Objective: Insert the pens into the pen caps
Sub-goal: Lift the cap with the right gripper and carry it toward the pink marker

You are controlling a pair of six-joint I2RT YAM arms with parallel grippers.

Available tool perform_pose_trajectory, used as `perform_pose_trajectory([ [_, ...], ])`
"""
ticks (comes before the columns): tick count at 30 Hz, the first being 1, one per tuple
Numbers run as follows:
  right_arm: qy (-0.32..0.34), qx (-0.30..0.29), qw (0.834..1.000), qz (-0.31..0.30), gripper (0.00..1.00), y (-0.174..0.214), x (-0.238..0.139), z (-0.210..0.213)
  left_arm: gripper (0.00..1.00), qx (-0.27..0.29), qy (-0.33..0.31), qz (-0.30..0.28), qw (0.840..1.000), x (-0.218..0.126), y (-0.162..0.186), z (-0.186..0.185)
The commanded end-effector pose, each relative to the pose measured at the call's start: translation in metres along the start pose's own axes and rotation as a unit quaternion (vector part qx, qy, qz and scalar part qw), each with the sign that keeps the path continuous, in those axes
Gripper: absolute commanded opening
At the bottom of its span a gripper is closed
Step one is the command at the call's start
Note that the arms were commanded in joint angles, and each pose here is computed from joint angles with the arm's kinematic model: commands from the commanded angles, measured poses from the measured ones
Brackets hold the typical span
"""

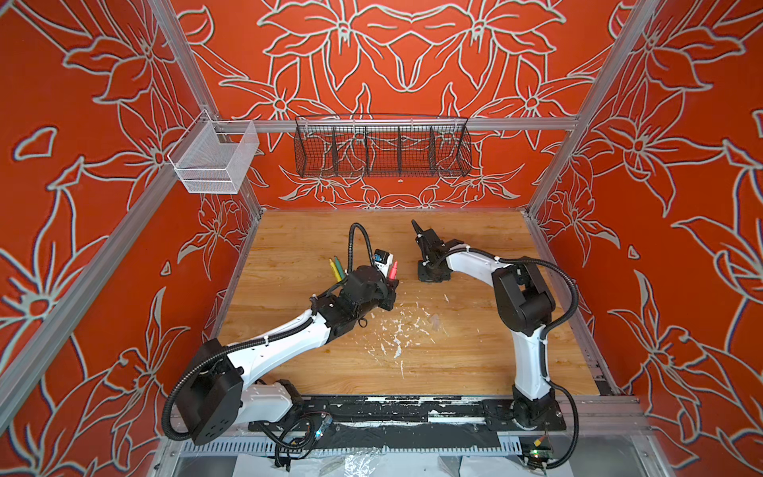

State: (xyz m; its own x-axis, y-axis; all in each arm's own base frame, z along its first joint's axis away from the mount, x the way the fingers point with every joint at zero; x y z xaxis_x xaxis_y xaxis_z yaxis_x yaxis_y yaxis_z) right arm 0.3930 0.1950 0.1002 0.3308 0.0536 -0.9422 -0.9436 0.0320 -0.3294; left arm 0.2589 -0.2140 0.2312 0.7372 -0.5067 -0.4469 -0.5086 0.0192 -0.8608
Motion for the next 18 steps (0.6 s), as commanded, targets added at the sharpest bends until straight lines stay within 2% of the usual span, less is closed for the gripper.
perform_pose_trajectory([
  [1, 0.006, 0.014, 0.999, 0.049, 0.12, 0.027, 0.006, -0.011, 0.0, -0.011, 0.008, -0.034, 0.999, -0.001, -0.008, -0.002],
  [4, -0.001, 0.026, 1.0, 0.017, 0.11, 0.025, -0.012, -0.015, 0.0, -0.007, 0.012, -0.006, 1.0, 0.003, -0.004, -0.004],
  [11, -0.02, 0.056, 0.996, -0.067, 0.06, 0.028, -0.066, -0.028, 0.0, -0.003, 0.076, 0.001, 0.997, 0.001, -0.001, -0.015],
  [18, -0.068, 0.087, 0.979, -0.172, 0.04, 0.042, -0.13, -0.047, 0.0, 0.015, 0.121, 0.008, 0.993, 0.0, 0.002, -0.023],
])
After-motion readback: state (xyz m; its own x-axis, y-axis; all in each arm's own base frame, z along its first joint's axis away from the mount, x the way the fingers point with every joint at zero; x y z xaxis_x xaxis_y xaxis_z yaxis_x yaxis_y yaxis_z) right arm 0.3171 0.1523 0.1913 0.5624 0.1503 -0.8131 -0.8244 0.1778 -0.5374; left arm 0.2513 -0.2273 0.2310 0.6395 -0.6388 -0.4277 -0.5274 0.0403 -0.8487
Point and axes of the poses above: each gripper's point midway between its finger pads, its own x axis out along the fingers, its own z axis along the line the jaws close on, y = z × x, the point moved 8 cm from there along -x, back along the fingers, and after that the axes turned 1 degree about -x, right-handed, at the moved point
